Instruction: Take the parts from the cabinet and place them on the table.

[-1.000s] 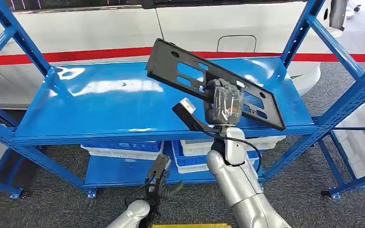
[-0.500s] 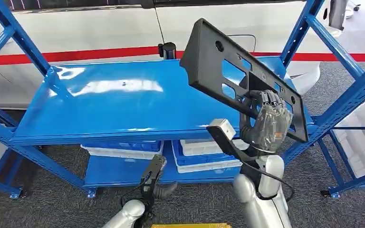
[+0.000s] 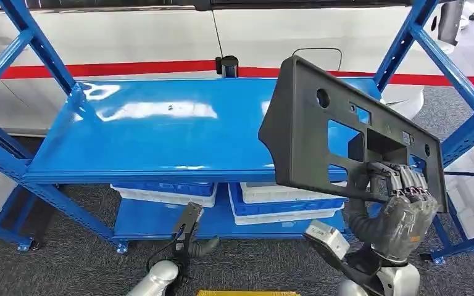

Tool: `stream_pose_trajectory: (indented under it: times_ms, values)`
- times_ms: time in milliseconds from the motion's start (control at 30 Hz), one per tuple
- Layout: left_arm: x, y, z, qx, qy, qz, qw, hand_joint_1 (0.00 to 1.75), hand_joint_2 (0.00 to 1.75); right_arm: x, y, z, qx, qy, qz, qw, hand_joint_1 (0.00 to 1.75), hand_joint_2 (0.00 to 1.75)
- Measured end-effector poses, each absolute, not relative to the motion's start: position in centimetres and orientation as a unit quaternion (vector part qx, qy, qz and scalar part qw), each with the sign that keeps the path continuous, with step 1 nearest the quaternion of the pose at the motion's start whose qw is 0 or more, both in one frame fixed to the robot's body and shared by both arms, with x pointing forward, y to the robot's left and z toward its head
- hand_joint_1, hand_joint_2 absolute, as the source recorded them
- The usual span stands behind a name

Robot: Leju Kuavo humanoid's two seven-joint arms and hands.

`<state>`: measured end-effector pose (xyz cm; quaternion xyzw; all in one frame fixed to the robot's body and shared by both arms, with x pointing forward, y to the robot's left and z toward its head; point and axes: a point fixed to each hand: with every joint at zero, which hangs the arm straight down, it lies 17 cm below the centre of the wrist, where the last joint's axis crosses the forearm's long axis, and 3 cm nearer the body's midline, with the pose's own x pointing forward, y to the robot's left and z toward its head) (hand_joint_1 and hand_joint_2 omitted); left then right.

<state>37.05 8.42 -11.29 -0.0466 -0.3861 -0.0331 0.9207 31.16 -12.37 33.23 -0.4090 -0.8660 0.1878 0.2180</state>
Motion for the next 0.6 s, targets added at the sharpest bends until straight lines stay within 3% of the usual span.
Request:
stream_pose_trajectory:
  times_ms: [600]
  values:
    - [36.5, 15.1, -14.2, -0.027, -0.364, 0.068, 0.929, 0.0, 1.75, 29.1, -14.0, 33.7, -0.346, -0.898, 0.144, 0.232, 1.75, 1.75]
